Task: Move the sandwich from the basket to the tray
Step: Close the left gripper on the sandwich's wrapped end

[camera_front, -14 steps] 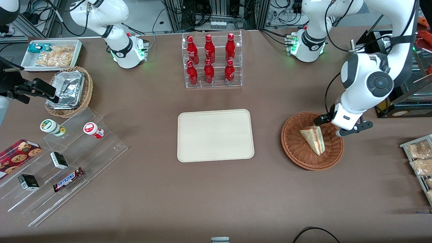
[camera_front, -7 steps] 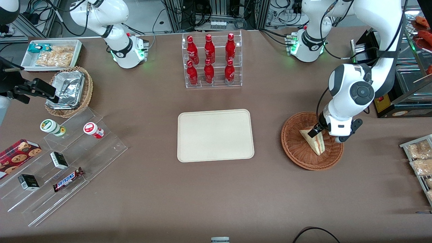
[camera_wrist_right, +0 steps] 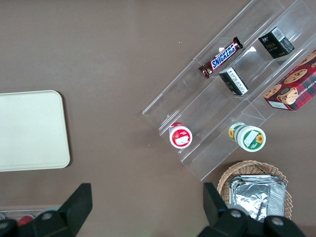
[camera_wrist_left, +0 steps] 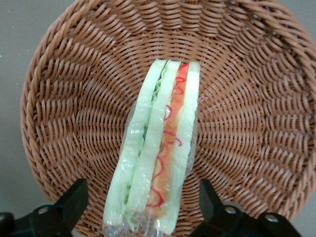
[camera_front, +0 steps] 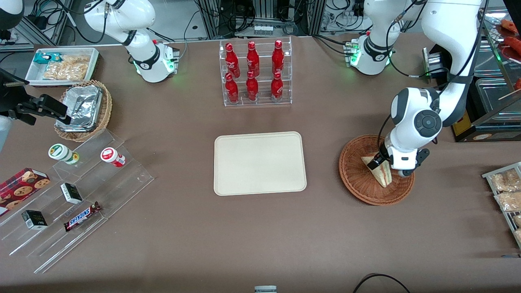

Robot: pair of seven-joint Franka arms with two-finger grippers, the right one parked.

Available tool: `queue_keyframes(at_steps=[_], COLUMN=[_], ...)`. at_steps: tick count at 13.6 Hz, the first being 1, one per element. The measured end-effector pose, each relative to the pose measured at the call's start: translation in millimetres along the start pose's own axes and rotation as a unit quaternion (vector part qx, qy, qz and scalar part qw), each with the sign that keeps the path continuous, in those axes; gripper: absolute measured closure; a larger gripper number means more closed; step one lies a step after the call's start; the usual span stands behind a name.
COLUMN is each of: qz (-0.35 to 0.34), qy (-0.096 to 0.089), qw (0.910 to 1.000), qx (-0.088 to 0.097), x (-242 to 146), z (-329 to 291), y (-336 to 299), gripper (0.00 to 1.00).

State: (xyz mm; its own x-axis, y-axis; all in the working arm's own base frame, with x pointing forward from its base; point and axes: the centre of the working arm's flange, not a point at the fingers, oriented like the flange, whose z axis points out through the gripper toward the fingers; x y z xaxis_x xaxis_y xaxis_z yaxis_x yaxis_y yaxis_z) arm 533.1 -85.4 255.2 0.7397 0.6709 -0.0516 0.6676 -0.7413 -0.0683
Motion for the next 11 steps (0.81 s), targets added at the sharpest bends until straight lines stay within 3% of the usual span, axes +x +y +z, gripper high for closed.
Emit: queue_keyframes(at_steps=[2,7,11], qz=[0.0,0.001,0.043], qy=[0.0,0.007,-0.012], qw=[1.0,0.9999,0.9988], qx=[0.0,-0.008,0.02], x=[0.4,9.6,8.2], z=[0.6,-20.5,-64.7], y=[0.4,11.3,34.4], gripper=[0.13,0.64,0.75])
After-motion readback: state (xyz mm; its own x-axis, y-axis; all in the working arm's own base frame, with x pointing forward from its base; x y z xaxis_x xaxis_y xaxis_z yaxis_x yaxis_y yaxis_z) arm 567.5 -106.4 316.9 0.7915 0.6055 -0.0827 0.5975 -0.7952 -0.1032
